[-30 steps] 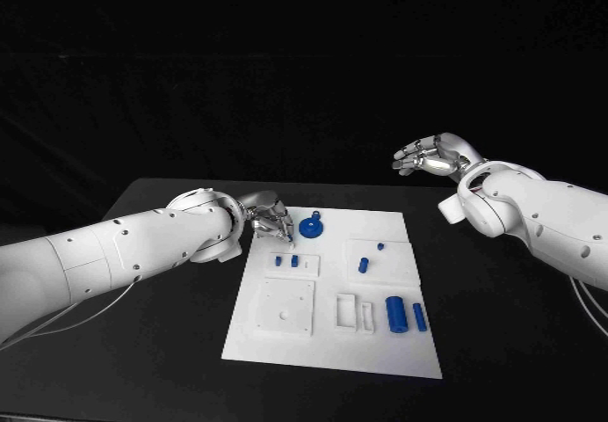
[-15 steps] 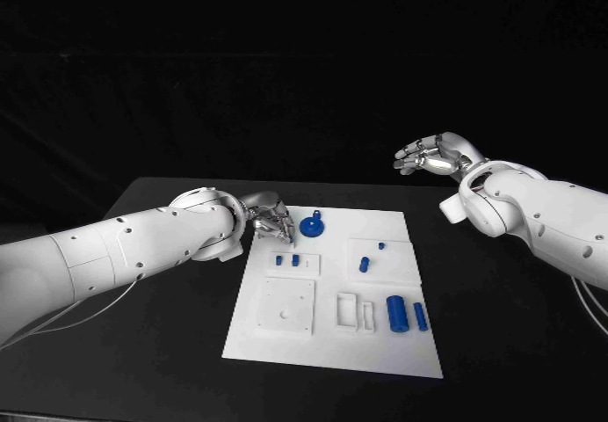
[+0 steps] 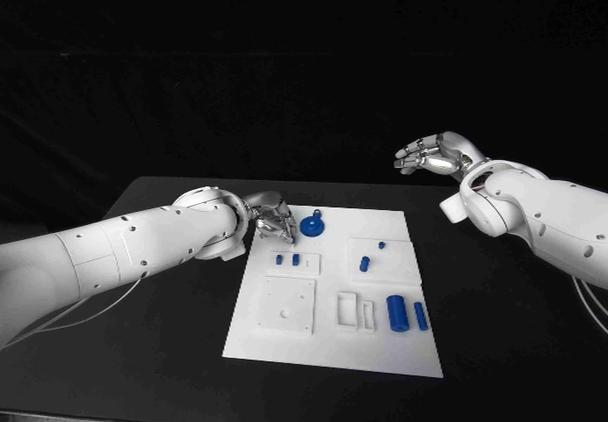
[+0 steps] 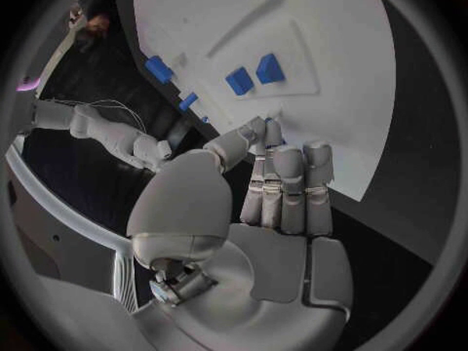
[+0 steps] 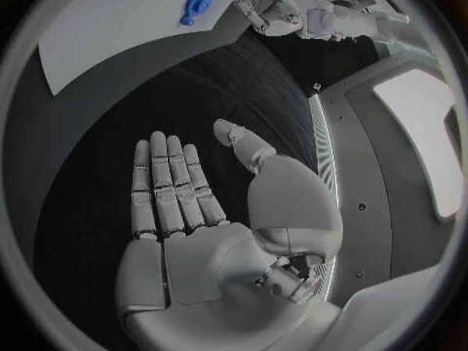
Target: Assemble the parts on the task board
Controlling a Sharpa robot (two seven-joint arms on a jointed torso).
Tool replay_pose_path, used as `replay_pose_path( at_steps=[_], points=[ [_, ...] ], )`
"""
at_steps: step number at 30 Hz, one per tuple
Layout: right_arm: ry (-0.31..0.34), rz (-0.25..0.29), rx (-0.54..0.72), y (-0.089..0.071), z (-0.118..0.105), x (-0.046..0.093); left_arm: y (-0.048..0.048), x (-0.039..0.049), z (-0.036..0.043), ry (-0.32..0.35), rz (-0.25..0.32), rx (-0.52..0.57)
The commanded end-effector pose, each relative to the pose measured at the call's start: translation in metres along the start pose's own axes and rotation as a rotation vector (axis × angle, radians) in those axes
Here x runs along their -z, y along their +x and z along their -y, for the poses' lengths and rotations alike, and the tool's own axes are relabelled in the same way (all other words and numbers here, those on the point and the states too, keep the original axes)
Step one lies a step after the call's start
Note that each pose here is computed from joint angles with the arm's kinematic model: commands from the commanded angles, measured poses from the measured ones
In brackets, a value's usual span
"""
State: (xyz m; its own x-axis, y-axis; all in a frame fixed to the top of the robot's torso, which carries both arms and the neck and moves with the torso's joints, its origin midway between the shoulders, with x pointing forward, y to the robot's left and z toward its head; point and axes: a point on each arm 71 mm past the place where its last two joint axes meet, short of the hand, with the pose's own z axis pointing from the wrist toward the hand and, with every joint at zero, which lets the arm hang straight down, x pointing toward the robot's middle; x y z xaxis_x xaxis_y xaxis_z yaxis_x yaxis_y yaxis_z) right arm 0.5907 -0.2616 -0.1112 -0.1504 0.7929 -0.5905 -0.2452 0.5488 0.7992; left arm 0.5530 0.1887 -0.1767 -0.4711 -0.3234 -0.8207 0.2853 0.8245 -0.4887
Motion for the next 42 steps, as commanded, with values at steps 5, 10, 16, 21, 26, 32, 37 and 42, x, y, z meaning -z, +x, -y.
replay_pose_path(
  at_steps=[5,10,16,21,26,32,37,42],
  points=[
    [-0.012,-0.011,0.004,0.0006,-0.001,0.0002,0.0016,-0.001,-0.0004,-0.008,-0.029,0.007],
    [-0.011,-0.01,0.004,0.0002,-0.0008,0.0003,0.0021,-0.0009,-0.0021,-0.024,-0.04,0.005],
    [-0.012,-0.01,0.004,0.0004,-0.001,0.0003,0.0036,-0.001,-0.0025,-0.032,-0.061,0.003],
    [-0.013,-0.011,0.003,0.0008,-0.0014,0.0002,0.0045,-0.0022,-0.0021,-0.033,-0.069,0.002],
    [-0.013,-0.011,0.003,0.0008,-0.0014,0.0003,0.0066,-0.0043,-0.0025,-0.035,-0.073,0.003],
    [-0.013,-0.011,0.004,0.0006,-0.0011,0.0003,0.0067,-0.0049,-0.0035,-0.039,-0.069,0.004],
    [-0.013,-0.011,0.004,0.0007,-0.0011,0.0002,0.0067,-0.005,-0.0045,-0.045,-0.073,0.004],
    [-0.013,-0.011,0.004,0.0004,-0.0009,0.0003,0.0074,-0.0052,-0.0062,-0.059,-0.09,0.002]
  ],
)
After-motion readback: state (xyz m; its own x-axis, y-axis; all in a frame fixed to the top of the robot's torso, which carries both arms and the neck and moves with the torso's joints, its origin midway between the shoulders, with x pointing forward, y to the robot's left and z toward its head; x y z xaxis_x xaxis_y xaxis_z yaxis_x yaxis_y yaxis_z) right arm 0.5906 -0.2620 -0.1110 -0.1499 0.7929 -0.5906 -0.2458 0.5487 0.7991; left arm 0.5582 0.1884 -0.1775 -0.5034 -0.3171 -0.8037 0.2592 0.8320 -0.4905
